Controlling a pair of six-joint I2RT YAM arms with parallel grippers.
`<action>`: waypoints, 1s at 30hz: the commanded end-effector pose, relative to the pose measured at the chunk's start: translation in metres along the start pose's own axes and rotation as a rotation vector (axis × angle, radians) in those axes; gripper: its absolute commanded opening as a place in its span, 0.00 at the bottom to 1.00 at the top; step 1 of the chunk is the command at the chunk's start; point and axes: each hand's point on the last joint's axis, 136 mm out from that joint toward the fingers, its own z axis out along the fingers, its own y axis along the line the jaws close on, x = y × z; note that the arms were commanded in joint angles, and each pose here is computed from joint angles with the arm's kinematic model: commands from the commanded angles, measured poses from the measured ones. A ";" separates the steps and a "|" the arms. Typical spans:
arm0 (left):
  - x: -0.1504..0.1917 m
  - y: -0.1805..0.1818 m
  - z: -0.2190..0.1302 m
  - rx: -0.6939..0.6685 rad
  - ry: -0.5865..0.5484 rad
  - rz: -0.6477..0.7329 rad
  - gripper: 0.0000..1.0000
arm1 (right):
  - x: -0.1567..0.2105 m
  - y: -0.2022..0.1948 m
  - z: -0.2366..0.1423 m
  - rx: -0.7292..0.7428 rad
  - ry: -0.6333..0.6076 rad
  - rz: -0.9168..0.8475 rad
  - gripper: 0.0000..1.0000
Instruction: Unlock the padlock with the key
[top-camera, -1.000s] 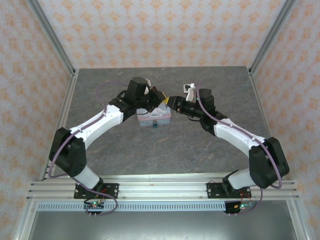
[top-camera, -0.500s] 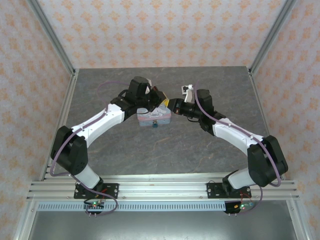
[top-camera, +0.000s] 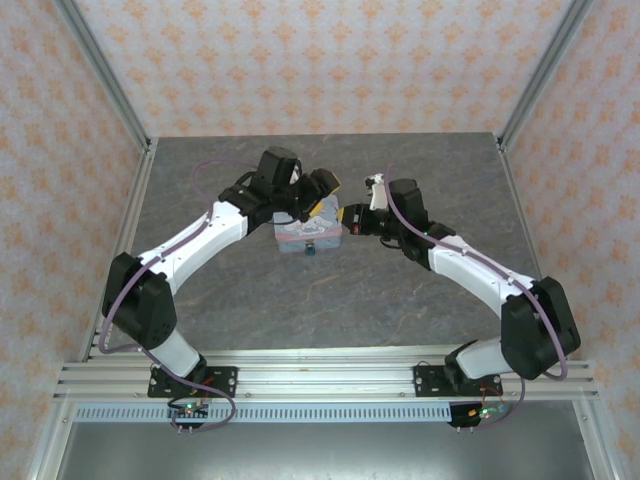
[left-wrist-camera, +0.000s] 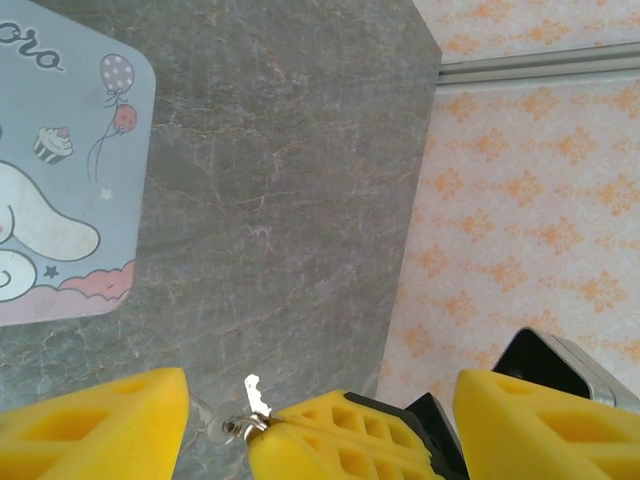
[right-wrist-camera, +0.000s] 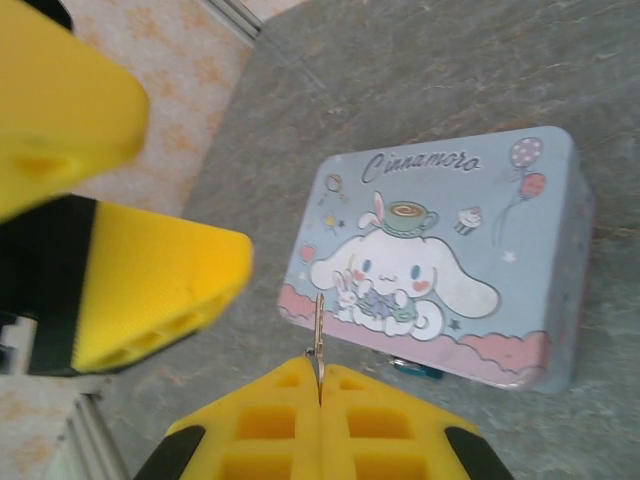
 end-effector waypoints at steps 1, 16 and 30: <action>0.001 -0.003 -0.015 -0.031 0.011 -0.031 0.72 | -0.008 0.007 -0.012 0.061 -0.022 -0.149 0.00; 0.013 0.016 -0.006 -0.102 0.076 -0.107 0.53 | 0.007 0.030 -0.017 0.177 -0.042 -0.486 0.00; 0.022 0.026 0.009 -0.127 0.120 -0.115 0.40 | 0.006 0.035 -0.012 0.158 -0.047 -0.487 0.00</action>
